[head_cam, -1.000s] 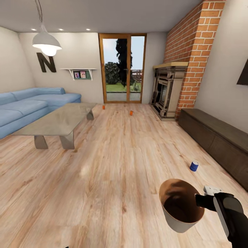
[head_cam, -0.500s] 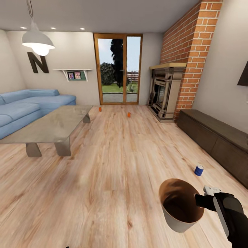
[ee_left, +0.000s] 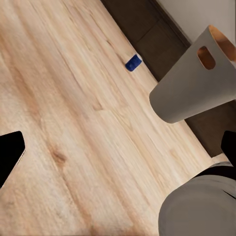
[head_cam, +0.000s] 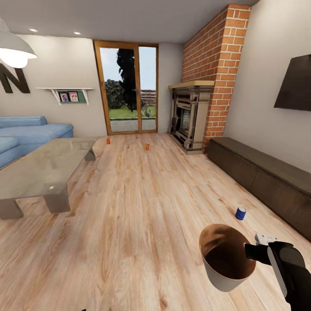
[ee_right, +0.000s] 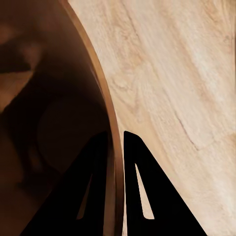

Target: Put the three can of soda from the living room inside the tash can in the kitchen.

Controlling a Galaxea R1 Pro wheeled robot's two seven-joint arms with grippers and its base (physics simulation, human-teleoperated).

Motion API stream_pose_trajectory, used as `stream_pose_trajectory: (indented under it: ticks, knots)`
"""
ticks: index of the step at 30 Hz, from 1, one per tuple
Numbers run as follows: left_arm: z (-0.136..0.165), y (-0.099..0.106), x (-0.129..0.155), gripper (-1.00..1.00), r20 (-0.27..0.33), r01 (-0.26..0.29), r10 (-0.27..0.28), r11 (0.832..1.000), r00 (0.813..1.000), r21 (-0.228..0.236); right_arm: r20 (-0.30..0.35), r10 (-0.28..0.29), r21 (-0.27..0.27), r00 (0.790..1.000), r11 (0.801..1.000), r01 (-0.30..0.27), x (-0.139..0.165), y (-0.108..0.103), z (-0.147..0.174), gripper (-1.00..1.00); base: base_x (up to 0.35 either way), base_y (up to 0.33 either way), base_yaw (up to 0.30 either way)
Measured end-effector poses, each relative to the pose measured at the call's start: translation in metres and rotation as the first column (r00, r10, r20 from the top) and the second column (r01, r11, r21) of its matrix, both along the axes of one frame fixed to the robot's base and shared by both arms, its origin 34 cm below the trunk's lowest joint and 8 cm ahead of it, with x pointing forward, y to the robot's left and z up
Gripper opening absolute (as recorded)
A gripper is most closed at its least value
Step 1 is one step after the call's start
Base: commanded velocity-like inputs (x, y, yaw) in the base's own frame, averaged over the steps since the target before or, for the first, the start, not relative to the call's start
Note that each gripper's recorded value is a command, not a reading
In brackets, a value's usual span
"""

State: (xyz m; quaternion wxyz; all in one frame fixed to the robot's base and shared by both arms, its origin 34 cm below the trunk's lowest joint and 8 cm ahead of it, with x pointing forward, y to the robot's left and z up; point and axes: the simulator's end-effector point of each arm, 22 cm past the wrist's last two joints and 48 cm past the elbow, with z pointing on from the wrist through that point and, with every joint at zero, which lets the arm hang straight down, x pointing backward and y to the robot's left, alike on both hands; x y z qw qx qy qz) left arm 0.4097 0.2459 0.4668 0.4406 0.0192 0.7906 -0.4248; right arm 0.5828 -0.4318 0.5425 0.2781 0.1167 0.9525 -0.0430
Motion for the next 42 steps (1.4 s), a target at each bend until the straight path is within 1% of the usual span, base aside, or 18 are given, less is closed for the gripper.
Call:
stream_pose_trajectory:
  ticks: [5,10,12,15,20,24,31,42]
  knots:
    - [0.0000,0.0000,0.0000,1.00,0.000,0.000,0.000,1.000,1.000,0.000,-0.003,-0.001,-0.012,1.000,1.000,0.001,-0.0007,-0.0023,0.0001,-1.00,0.289,0.226,-0.183]
    - [0.0000,0.0001,0.0000,1.00,0.000,0.000,0.000,1.000,1.000,0.000,0.003,0.002,0.012,1.000,1.000,-0.002,0.0008,0.0027,0.0000,-1.00,0.289,0.226,-0.093]
    - [0.0000,0.0000,0.0000,1.00,0.000,0.000,0.000,1.000,1.000,0.000,0.003,0.002,0.011,1.000,1.000,-0.002,0.0007,0.0024,0.0001,-1.00,0.289,0.226,-0.200]
    - [0.0000,0.0000,0.0000,1.00,0.000,0.000,0.000,1.000,1.000,0.000,-0.001,0.001,-0.005,1.000,1.000,-0.001,-0.0002,-0.0007,0.0000,-1.00,0.289,0.226,-0.248]
    - [0.0000,-0.0001,0.0000,1.00,0.000,0.000,0.000,1.000,1.000,0.000,0.002,0.002,0.007,1.000,1.000,-0.002,0.0005,0.0018,0.0000,-1.00,0.289,0.226,-0.260]
    - [0.0000,0.0001,0.0000,1.00,0.000,0.000,0.000,1.000,1.000,0.000,-0.001,0.001,-0.003,1.000,1.000,-0.001,-0.0001,0.0000,-0.0001,-1.00,0.289,0.226,-0.266]
    - [-0.0001,0.0000,-0.0001,1.00,-0.001,0.000,0.000,1.000,1.000,0.000,0.001,0.002,0.005,1.000,1.000,-0.002,0.0003,0.0016,-0.0002,-1.00,0.282,0.198,-0.267]
    - [-0.0004,-0.0001,-0.0003,1.00,-0.001,0.000,0.000,1.000,1.000,-0.001,0.000,0.002,0.003,1.000,1.000,-0.002,0.0002,0.0012,-0.0002,-1.00,0.076,0.041,-0.268]
